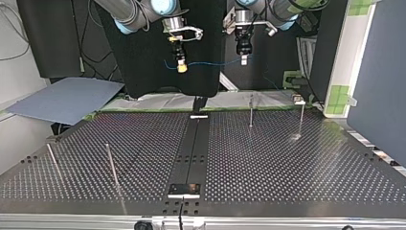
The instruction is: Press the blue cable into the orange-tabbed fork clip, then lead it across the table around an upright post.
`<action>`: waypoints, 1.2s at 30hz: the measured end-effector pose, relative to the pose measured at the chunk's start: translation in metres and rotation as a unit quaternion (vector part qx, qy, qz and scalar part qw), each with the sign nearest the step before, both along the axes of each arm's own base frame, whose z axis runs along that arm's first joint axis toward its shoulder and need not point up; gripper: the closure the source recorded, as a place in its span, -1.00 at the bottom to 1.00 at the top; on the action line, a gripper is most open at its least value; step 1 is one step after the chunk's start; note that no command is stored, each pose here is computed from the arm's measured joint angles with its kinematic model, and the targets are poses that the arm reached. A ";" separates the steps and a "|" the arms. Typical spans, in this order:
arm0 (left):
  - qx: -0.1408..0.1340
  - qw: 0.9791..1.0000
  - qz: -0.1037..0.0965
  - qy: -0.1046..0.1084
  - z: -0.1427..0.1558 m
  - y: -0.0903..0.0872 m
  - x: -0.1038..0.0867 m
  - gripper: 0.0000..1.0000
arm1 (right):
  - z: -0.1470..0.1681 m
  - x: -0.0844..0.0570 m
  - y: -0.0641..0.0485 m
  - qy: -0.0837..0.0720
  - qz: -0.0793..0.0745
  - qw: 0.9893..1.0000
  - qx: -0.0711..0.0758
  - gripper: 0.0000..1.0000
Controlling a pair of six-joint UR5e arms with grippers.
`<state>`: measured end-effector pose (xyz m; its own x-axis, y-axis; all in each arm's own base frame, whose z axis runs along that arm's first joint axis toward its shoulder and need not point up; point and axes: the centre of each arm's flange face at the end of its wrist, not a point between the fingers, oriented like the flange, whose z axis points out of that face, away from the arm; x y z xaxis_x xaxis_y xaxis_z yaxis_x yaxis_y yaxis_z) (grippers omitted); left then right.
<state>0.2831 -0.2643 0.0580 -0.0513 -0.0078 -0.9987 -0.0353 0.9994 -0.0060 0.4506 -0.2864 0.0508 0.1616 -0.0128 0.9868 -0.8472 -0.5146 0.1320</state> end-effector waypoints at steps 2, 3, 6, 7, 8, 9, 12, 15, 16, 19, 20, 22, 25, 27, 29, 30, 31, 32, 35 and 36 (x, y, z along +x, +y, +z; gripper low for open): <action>0.000 1.000 0.000 0.000 0.000 0.000 0.000 1.00 | 0.000 0.000 0.000 0.000 0.000 1.000 0.000 1.00; 0.000 1.000 0.000 0.000 0.000 0.000 0.000 1.00 | 0.000 0.000 0.000 0.000 0.000 1.000 0.000 1.00; 0.000 1.000 0.000 0.000 0.000 0.000 0.000 1.00 | 0.000 0.000 0.000 0.000 0.000 1.000 0.000 1.00; 0.000 1.000 0.000 0.000 0.000 0.000 0.000 1.00 | 0.000 0.000 0.000 0.000 0.000 1.000 0.000 1.00; 0.000 1.000 0.000 0.000 0.000 0.000 0.000 1.00 | 0.000 0.000 0.000 0.000 0.000 1.000 0.000 1.00; 0.000 1.000 0.000 0.000 0.000 0.000 0.000 1.00 | 0.000 0.000 0.000 0.000 0.000 1.000 0.000 1.00; 0.000 1.000 0.000 0.000 0.000 0.000 0.000 1.00 | 0.000 0.000 0.000 0.000 0.000 1.000 0.000 1.00; 0.000 1.000 0.000 0.000 0.000 0.000 0.000 1.00 | 0.000 0.000 0.000 0.000 0.000 1.000 0.000 1.00; 0.000 1.000 0.000 0.000 0.000 0.000 0.000 1.00 | 0.000 0.000 0.000 0.000 0.000 1.000 0.000 1.00; 0.000 1.000 0.000 0.000 0.000 0.000 0.000 1.00 | 0.000 0.000 0.000 0.000 0.000 1.000 0.000 1.00; 0.000 1.000 0.000 0.000 0.000 0.000 0.000 1.00 | 0.000 0.000 0.000 0.000 0.000 1.000 0.000 1.00; 0.000 1.000 0.000 0.000 0.000 0.000 0.000 1.00 | 0.000 0.000 0.000 0.000 0.000 1.000 0.000 1.00; 0.000 1.000 0.000 0.000 0.000 0.000 0.000 1.00 | 0.000 0.000 0.000 0.000 0.000 1.000 0.000 1.00; 0.000 1.000 0.000 0.000 0.000 0.000 0.000 1.00 | 0.000 0.000 0.000 0.000 0.000 1.000 0.000 1.00; 0.003 1.000 0.000 -0.001 0.003 0.001 0.003 1.00 | 0.001 0.001 0.000 -0.001 0.000 1.000 0.000 1.00; 0.005 1.000 -0.001 -0.001 0.005 0.001 0.005 1.00 | 0.004 0.003 0.001 -0.003 0.000 1.000 -0.001 1.00; 0.007 1.000 -0.001 -0.002 0.007 0.001 0.007 1.00 | 0.007 0.005 0.001 -0.005 0.000 1.000 -0.002 1.00; 0.008 1.000 -0.003 -0.004 0.010 0.000 0.010 1.00 | 0.011 0.008 0.002 -0.008 0.000 1.000 -0.003 1.00; 0.004 1.000 -0.006 -0.012 0.021 -0.004 0.018 1.00 | 0.023 0.015 0.007 -0.019 -0.002 1.000 -0.003 1.00; 0.002 1.000 -0.007 -0.013 0.024 -0.004 0.019 1.00 | 0.029 0.016 0.009 -0.024 -0.004 1.000 -0.001 1.00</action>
<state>0.3023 -0.2684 0.0822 -0.0248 -0.0033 -0.9997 -0.0221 0.9998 -0.0028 0.4666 -0.2776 0.0794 0.1132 -0.0117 0.9935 -0.8571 -0.5070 0.0917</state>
